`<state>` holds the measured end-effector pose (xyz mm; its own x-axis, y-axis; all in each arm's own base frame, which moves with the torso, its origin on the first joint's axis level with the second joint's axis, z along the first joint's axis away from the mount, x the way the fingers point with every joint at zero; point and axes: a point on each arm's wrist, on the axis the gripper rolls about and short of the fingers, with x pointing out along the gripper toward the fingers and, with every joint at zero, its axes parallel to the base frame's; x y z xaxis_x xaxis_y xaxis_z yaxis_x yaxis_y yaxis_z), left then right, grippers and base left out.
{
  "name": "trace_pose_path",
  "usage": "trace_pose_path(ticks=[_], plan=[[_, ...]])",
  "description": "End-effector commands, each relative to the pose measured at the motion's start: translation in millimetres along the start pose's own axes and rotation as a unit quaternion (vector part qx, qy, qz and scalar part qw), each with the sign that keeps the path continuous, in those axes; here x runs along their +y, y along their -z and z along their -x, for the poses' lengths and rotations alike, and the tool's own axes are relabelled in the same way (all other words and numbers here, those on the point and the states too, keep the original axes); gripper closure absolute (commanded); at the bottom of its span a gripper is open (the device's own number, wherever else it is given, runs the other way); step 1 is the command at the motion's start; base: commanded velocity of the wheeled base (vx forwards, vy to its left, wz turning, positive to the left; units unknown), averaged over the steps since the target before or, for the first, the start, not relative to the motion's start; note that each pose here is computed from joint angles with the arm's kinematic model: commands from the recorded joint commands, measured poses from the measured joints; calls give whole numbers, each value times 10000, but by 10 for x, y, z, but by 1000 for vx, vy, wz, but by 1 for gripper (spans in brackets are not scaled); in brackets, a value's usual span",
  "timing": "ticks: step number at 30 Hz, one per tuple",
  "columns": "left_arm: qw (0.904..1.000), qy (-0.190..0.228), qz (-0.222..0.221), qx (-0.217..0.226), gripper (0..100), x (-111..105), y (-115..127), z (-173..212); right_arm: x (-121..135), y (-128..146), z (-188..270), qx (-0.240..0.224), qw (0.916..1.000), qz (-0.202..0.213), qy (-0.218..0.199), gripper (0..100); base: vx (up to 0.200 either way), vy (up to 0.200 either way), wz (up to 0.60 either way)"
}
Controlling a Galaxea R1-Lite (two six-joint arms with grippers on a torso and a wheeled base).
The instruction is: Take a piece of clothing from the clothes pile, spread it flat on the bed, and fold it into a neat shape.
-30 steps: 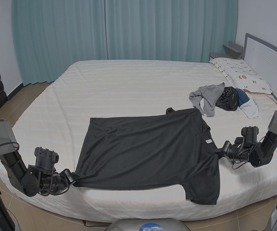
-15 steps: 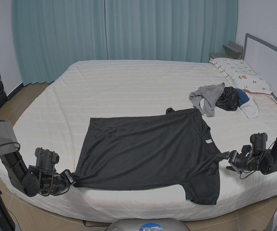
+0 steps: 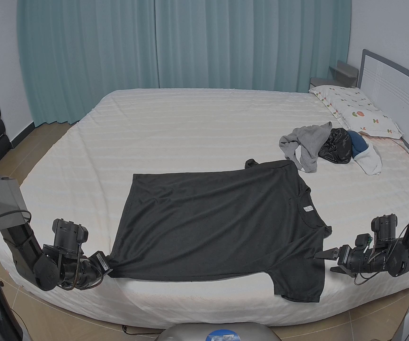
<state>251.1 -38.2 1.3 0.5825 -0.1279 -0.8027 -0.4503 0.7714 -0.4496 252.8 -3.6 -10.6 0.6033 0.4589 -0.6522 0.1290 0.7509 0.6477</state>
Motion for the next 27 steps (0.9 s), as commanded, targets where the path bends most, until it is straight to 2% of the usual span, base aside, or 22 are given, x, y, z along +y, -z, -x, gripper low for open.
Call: trace_pose_path(ticks=[1,15,16,27], plan=[[10000,-14,3,5,100,3,3,-6,9,45,-26,120,9999,0,-14,0,0,0,0],[10000,-36,-4,16,100,9,7,-15,3,56,-160,181,9997,79,-134,0,0,0,0],[10000,-30,-4,11,100,8,6,-15,-12,58,-182,165,9997,86,-134,100,0,0,0],[10000,-30,-4,11,100,7,6,-12,-56,99,-170,-11,9998,160,-108,100,0,0,0]])
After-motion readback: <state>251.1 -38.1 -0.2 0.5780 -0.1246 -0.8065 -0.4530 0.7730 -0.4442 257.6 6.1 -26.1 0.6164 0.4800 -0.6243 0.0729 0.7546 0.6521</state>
